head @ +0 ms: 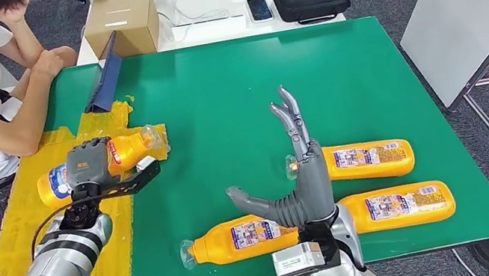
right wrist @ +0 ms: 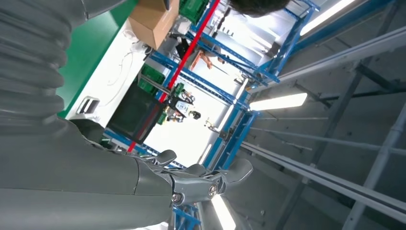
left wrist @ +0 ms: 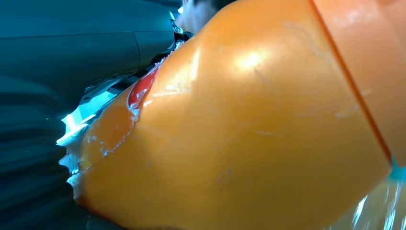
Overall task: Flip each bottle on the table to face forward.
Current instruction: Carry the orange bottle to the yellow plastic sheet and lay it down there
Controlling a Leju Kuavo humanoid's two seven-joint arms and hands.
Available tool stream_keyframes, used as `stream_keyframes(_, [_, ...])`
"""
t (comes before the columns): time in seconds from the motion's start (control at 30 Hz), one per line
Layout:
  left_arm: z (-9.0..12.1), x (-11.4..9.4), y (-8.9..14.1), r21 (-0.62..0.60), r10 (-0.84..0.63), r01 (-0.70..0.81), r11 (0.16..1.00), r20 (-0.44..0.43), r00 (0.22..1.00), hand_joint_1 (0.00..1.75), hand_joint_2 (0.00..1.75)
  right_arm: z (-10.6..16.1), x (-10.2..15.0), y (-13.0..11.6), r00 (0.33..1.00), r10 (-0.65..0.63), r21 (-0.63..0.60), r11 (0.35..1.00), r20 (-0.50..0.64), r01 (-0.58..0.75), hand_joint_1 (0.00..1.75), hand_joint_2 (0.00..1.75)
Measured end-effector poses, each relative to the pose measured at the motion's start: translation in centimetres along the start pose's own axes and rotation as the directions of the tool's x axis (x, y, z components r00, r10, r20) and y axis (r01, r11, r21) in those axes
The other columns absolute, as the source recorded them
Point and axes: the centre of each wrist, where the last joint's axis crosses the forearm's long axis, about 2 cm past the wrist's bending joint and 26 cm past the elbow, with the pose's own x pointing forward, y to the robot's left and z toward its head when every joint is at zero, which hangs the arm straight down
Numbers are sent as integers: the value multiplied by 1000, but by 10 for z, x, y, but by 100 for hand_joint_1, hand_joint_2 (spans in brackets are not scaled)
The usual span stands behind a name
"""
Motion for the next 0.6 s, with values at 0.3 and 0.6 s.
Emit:
stream_keyframes(0.3, [21,-3,-21,-100,41,-36,994,54,998,78,175,2,-3,3,1000,2,50,999,-4,-2,0,175])
stream_keyframes(0.6, [25,-1,-25,-135,95,-83,987,83,992,0,175,3,-8,5,1000,6,77,997,-19,-5,0,175])
